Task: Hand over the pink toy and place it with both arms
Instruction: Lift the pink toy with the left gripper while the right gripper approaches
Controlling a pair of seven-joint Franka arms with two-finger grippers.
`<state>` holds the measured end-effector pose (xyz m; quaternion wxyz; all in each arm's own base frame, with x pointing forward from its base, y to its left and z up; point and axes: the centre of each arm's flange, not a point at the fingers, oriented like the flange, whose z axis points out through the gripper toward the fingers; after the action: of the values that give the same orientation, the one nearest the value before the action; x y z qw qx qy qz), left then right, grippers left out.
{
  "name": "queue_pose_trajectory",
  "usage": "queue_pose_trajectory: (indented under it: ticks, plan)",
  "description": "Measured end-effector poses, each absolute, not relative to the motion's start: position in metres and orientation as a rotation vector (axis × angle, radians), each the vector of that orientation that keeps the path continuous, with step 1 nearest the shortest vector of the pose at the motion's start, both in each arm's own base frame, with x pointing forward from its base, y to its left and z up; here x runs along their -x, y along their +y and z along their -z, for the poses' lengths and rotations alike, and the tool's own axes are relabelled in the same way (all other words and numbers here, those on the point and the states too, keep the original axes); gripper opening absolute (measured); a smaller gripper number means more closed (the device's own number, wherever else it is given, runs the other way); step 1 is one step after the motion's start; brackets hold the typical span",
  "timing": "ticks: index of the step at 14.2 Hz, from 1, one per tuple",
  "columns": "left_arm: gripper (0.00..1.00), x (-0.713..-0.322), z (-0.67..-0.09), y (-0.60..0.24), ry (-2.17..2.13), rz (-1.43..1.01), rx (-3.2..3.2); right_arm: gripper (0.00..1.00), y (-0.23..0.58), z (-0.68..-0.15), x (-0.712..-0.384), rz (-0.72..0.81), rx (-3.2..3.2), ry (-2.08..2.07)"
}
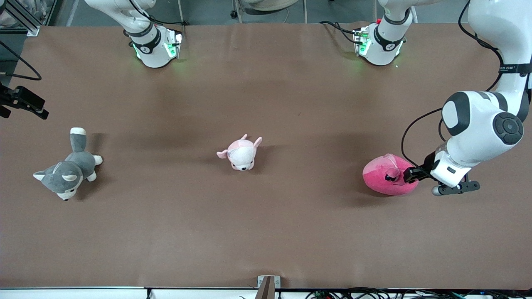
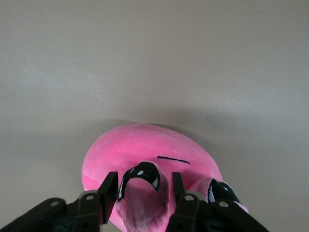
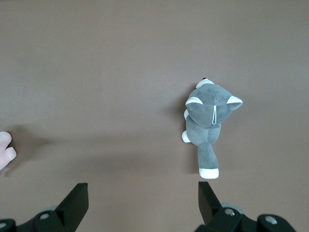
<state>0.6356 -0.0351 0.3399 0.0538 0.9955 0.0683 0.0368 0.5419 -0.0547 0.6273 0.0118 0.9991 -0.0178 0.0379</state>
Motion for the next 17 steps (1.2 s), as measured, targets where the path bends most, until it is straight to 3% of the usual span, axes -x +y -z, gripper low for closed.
queue_pose_trajectory:
  ticks: [1, 4, 5, 11, 17]
  plan:
    - [0.48, -0.635, -0.339, -0.035, 0.208, -0.108, -3.025, 1.00, -0.053, -0.627, -0.542, -0.117, -3.116, -0.049]
    - [0.17, -0.634, -0.337, -0.036, 0.204, -0.098, -3.026, 1.00, -0.049, -0.626, -0.542, -0.103, -3.118, -0.041]
    - [0.12, -0.634, -0.337, -0.037, 0.201, -0.098, -3.025, 1.00, -0.048, -0.626, -0.541, -0.100, -3.121, -0.040]
    - [0.11, -0.636, -0.361, -0.063, 0.229, -0.090, -2.949, 1.00, -0.027, -0.627, -0.542, -0.102, -3.261, -0.037]
    - [0.11, -0.636, -0.460, -0.155, 0.389, -0.009, -2.851, 1.00, 0.047, -0.630, -0.541, -0.083, -3.435, 0.119]
